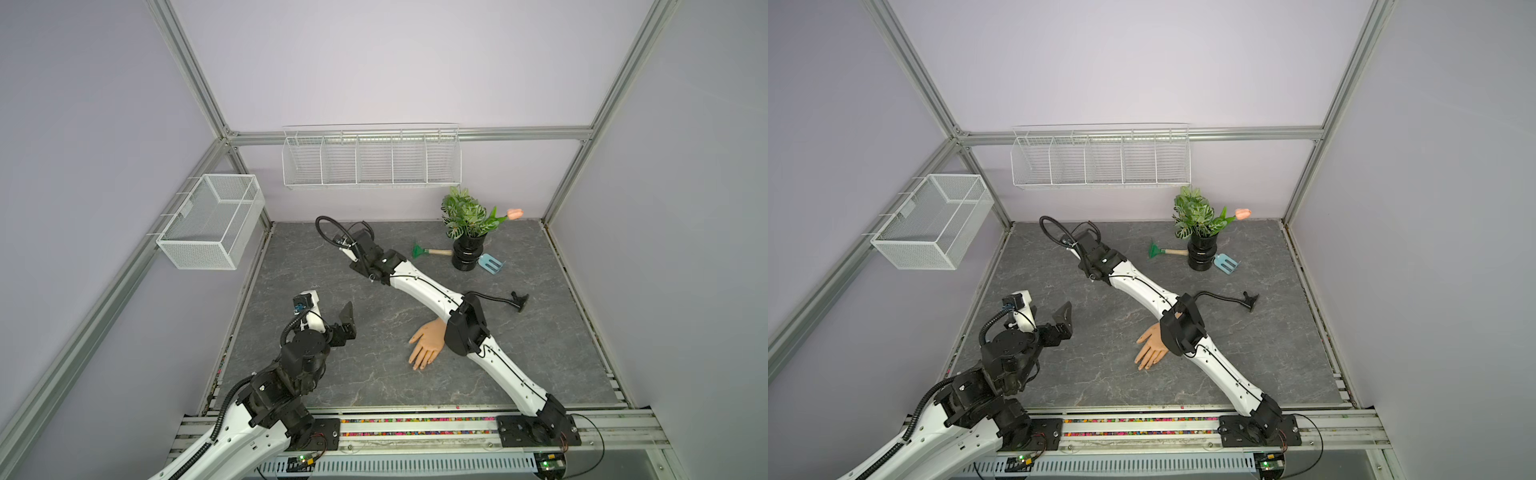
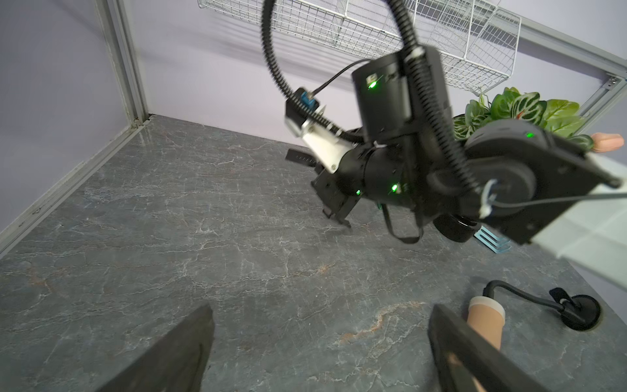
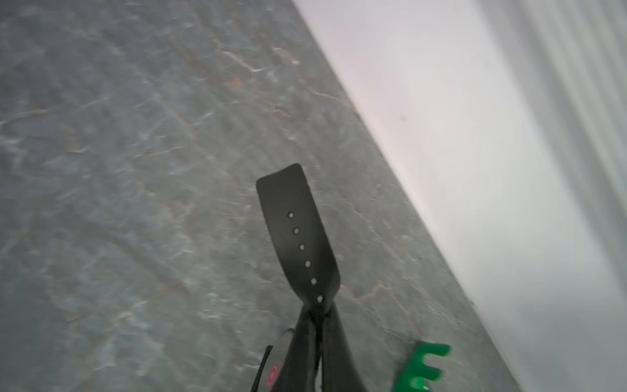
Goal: Take off the watch
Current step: Place the watch at the center of the board, then reset both arms
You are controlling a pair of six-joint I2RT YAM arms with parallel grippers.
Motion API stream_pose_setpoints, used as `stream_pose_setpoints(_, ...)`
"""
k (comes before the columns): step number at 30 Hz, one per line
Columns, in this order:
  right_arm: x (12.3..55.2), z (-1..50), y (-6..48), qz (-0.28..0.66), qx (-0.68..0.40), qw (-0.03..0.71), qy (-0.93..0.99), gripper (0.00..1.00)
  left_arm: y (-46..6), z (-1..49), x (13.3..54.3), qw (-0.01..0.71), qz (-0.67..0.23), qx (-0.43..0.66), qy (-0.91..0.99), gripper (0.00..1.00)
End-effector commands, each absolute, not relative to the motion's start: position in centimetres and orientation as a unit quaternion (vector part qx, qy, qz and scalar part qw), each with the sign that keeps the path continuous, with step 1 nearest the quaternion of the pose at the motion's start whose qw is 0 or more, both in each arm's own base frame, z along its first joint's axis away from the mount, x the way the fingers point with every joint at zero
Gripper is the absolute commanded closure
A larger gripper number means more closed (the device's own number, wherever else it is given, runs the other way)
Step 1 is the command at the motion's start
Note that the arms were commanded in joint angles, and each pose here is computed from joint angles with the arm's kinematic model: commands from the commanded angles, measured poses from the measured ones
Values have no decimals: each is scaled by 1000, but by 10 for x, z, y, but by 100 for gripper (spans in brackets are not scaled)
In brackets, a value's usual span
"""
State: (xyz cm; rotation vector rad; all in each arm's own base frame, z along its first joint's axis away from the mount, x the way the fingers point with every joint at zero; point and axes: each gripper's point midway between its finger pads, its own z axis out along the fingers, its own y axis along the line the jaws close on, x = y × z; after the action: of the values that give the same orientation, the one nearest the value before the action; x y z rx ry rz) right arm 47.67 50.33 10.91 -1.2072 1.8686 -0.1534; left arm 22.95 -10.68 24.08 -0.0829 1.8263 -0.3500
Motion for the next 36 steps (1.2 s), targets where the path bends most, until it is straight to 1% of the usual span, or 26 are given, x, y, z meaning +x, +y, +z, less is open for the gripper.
stream_pose_setpoints(1, 462, 70, 516, -29, -502, 411, 761, 93, -102, 232, 230, 591, -142, -50, 792, 0)
stream_pose_setpoints(6, 439, 34, 532, 6, -505, 378, 776, 93, -102, 229, 230, 589, -144, -53, 793, 0)
stream_pose_setpoints(8, 432, 33, 538, -1, -512, 382, 769, 93, -102, 227, 230, 588, -143, -54, 794, 0)
stream_pose_setpoints(11, 422, 36, 548, 17, -515, 383, 767, 89, -101, 225, 230, 589, -142, -57, 794, 0)
stream_pose_setpoints(14, 413, 41, 556, 53, -502, 375, 778, 85, -101, 224, 230, 587, -143, -59, 794, 0)
stream_pose_setpoints(17, 398, 45, 564, 103, -490, 354, 790, 84, -97, 225, 230, 589, -137, -67, 793, 1)
stream_pose_setpoints(18, 395, 46, 566, 116, -482, 349, 795, 81, -95, 225, 230, 591, -135, -71, 792, 0)
stream_pose_setpoints(19, 393, 46, 567, 125, -480, 344, 797, 75, -93, 226, 230, 593, -135, -76, 790, 0)
stream_pose_setpoints(21, 389, 52, 571, 144, -472, 340, 800, 59, -92, 224, 229, 593, -136, -78, 790, 0)
stream_pose_setpoints(22, 387, 57, 572, 153, -468, 339, 802, 48, -85, 224, 229, 598, -125, -92, 786, 0)
stream_pose_setpoints(23, 386, 64, 573, 161, -463, 339, 803, 41, -83, 223, 228, 600, -124, -95, 784, 0)
stream_pose_setpoints(24, 384, 73, 574, 170, -458, 340, 803, 38, -81, 222, 228, 602, -122, -98, 783, 1)
stream_pose_setpoints(27, 384, 106, 570, 187, -439, 347, 807, 34, -76, 223, 228, 612, -119, -106, 775, 0)
stream_pose_setpoints(31, 388, 151, 548, 190, -413, 349, 819, 32, -69, 229, 231, 633, -89, -103, 762, 0)
stream_pose_setpoints(34, 389, 169, 524, 172, -402, 345, 831, 32, -54, 238, 236, 660, -37, -125, 740, 1)
stream_pose_setpoints(36, 383, 182, 509, 170, -402, 359, 825, 32, -39, 248, 241, 680, 21, -145, 718, 0)
